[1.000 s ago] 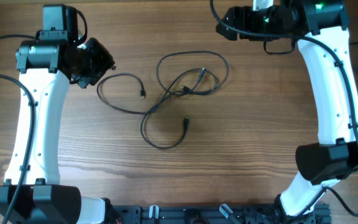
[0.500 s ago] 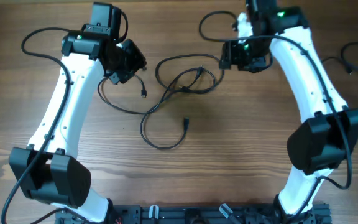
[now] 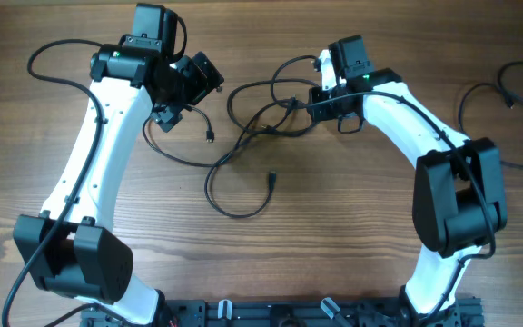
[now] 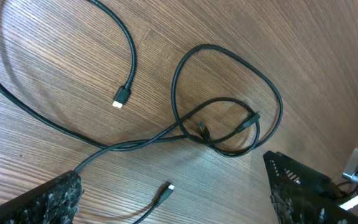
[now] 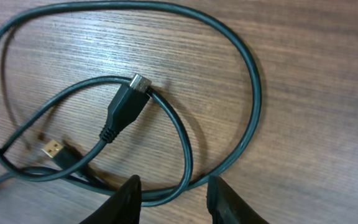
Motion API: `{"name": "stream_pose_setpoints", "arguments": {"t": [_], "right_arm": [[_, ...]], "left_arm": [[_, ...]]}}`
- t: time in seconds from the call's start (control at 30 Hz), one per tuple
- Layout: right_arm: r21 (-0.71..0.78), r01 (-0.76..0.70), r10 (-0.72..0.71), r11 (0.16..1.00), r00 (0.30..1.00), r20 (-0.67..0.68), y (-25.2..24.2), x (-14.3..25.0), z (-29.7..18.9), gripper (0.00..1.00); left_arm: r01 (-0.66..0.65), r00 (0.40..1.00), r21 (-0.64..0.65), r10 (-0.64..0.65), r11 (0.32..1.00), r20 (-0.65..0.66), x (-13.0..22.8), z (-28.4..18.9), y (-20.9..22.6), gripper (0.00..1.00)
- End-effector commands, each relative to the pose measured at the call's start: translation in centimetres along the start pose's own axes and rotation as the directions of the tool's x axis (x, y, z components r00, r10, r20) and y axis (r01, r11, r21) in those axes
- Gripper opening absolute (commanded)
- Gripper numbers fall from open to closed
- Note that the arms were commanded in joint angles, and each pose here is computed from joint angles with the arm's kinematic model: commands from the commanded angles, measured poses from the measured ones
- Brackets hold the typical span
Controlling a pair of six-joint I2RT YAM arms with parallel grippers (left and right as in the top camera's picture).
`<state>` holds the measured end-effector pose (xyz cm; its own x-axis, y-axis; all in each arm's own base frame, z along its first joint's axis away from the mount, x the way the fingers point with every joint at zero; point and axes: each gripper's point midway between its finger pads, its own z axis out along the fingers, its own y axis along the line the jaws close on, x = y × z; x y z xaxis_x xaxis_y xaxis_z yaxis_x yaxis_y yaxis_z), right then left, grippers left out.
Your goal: Untangle cables
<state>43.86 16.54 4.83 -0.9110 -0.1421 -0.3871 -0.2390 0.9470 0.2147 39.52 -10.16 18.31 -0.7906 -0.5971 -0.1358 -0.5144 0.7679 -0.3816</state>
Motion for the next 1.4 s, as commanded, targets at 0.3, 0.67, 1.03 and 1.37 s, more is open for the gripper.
{"name": "stream_pose_setpoints", "arguments": {"t": [0.3,0.67,1.03,1.37], "right_arm": [[-0.025,0.130,-0.129,0.991,0.991,0.039,1.2,-0.5,0.9,0.29],[0.011,0.097,-0.097,0.995,0.995,-0.012,-0.1,0.9,4.1,0.28],[0.022,0.022,-0.020,0.999,0.996,-0.088,-0.9,3.0,6.5,0.13],[-0.186,-0.131,0.144,0.974,0.988,0.057,7.0,-5.0,-15.0,0.04]], "left_arm": [[0.004,1.000,-0.007,-0.004,1.000,0.012,-0.3,0.0,0.0,1.00],[0.004,1.000,-0.007,-0.004,1.000,0.012,-0.3,0.0,0.0,1.00],[0.004,1.000,-0.007,-0.004,1.000,0.012,-0.3,0.0,0.0,1.00],[0.004,1.000,-0.007,-0.004,1.000,0.012,-0.3,0.0,0.0,1.00]]}}
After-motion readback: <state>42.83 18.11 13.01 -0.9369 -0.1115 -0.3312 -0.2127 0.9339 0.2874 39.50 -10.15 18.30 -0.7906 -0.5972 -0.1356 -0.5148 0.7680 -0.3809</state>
